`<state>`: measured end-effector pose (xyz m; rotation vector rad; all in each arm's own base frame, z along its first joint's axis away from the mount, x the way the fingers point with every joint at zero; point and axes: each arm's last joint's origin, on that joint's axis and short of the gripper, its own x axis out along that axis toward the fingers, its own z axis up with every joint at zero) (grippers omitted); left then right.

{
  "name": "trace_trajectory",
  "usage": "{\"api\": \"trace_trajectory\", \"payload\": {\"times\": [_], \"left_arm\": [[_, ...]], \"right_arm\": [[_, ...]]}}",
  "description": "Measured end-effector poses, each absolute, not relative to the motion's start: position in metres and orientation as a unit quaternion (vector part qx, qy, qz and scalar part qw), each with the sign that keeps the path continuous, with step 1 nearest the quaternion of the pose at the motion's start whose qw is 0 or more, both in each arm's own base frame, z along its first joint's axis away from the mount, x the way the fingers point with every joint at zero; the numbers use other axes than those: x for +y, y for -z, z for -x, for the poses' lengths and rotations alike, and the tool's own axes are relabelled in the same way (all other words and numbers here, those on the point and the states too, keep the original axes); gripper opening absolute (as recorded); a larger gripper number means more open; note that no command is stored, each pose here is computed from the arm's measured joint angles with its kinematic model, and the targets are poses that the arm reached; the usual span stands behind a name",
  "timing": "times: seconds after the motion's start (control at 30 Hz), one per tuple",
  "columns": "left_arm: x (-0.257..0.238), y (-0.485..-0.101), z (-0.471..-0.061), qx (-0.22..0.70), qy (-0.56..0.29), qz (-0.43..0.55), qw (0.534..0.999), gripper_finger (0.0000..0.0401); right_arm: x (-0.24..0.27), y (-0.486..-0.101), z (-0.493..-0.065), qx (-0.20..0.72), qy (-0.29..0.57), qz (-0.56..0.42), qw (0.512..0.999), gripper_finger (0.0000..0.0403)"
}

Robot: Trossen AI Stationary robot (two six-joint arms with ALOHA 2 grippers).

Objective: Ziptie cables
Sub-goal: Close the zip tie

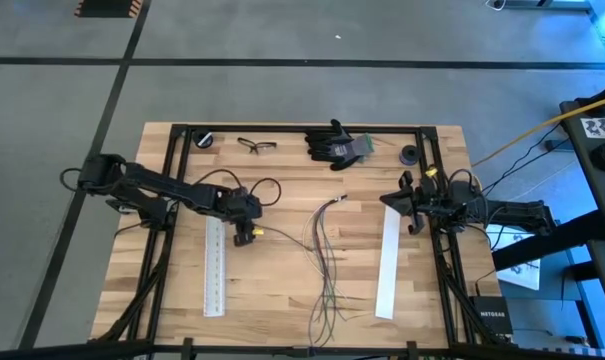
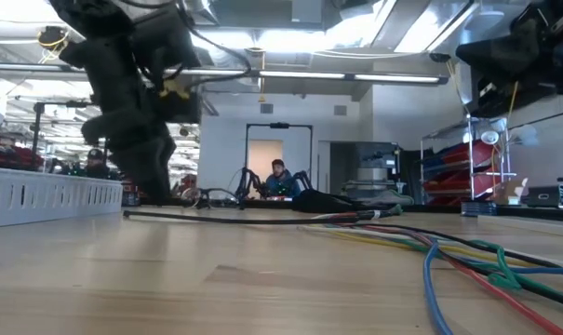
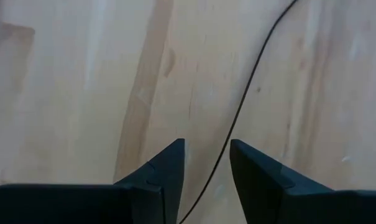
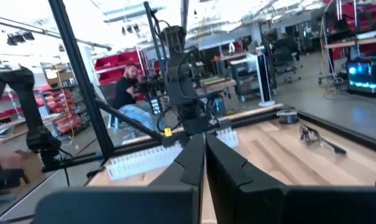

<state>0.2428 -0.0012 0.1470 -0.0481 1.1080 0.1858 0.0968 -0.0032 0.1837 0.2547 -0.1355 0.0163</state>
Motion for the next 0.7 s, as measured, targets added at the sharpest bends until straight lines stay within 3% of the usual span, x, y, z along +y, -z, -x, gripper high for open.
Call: {"api": "trace_trajectory", "payload": {"times": [0.23, 0.53, 0.7], "left_arm": [[-0.001, -0.164, -0.241, 0.552, -0.075, -0.001, 0.830, 0.0114], [-0.002, -0.139, -0.239, 0.572, -0.051, -0.001, 0.819, 0.0113], [-0.003, -0.132, -0.245, 0.566, -0.047, 0.028, 0.823, 0.0073]], "right_arm": [[-0.004, -0.179, -0.097, -0.043, 0.003, -0.129, 0.991, 0.0000], [-0.004, -0.175, -0.099, -0.027, 0.015, -0.131, 0.991, 0.0000], [-0.004, -0.171, -0.105, -0.003, 0.003, -0.132, 0.991, 0.0000]]}}
